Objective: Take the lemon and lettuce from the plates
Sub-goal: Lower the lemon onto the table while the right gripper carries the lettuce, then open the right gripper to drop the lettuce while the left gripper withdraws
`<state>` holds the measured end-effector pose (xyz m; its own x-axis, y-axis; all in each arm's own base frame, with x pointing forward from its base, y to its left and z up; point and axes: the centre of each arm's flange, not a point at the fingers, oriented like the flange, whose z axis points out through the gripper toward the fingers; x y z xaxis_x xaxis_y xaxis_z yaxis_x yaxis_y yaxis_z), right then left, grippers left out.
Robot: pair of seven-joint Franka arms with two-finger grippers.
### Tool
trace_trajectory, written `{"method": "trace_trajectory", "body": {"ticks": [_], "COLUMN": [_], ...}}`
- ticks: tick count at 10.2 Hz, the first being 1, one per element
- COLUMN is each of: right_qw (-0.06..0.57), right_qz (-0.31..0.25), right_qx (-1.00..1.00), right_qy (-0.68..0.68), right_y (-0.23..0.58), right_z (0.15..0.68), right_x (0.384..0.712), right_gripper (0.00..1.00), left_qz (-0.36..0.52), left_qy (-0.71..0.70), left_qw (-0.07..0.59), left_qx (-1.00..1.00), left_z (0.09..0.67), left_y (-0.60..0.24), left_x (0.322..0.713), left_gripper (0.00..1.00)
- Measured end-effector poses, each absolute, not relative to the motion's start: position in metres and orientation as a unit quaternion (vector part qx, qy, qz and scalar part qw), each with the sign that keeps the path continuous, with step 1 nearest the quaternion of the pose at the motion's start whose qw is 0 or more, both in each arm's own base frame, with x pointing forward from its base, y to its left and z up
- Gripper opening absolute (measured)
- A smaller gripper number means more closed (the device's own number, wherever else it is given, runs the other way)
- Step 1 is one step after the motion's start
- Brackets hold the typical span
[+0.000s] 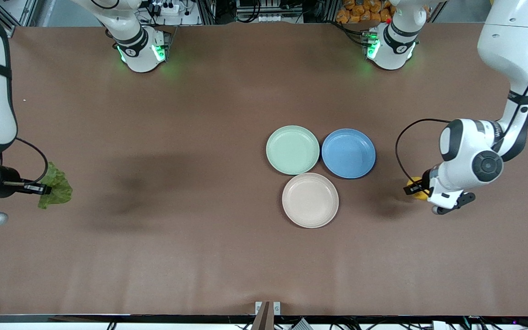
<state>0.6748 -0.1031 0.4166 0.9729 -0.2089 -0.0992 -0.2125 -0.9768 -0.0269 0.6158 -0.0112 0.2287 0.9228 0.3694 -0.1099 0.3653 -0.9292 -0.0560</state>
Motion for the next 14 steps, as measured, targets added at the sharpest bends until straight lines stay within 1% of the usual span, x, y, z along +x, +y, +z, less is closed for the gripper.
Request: {"method": "trace_trajectory", "body": {"ticks": [1, 2, 3, 4, 5, 9, 11, 14], "right_qw": [0.020, 0.021, 0.022, 0.023, 0.023, 0.026, 0.031, 0.051], "right_qz": [0.035, 0.019, 0.005, -0.005, -0.007, -0.015, -0.010, -0.003], "right_qx": [-0.993, -0.994, -0.994, -0.994, -0.994, -0.993, -0.993, -0.991], "right_qy": [0.107, 0.108, 0.109, 0.110, 0.111, 0.110, 0.112, 0.124], "right_y": [-0.106, -0.106, -0.107, -0.108, -0.108, -0.103, -0.098, -0.074], "right_z": [0.393, 0.362, 0.326, 0.290, 0.265, 0.214, 0.200, 0.201], "right_x": [0.681, 0.690, 0.698, 0.704, 0.706, 0.706, 0.705, 0.706], "right_gripper": [0.02, 0.02, 0.02, 0.02, 0.02, 0.02, 0.05, 0.05], "left_qz": [0.058, 0.057, 0.056, 0.053, 0.047, 0.021, 0.008, 0.004], "left_qy": [-0.183, -0.183, -0.179, -0.174, -0.169, -0.160, -0.156, -0.150], "left_qw": [0.016, 0.015, 0.013, 0.011, 0.008, -0.002, 0.001, 0.019], "left_qx": [-0.981, -0.981, -0.982, -0.983, -0.984, -0.987, -0.988, -0.989], "left_z": [0.229, 0.230, 0.231, 0.233, 0.238, 0.262, 0.288, 0.349], "left_y": [-0.003, 0.001, -0.002, -0.009, -0.015, -0.028, -0.028, -0.032], "left_x": [0.616, 0.617, 0.618, 0.619, 0.623, 0.639, 0.640, 0.629], "left_gripper": [0.80, 0.93, 1.00, 1.00, 1.00, 1.00, 1.00, 1.00]}}
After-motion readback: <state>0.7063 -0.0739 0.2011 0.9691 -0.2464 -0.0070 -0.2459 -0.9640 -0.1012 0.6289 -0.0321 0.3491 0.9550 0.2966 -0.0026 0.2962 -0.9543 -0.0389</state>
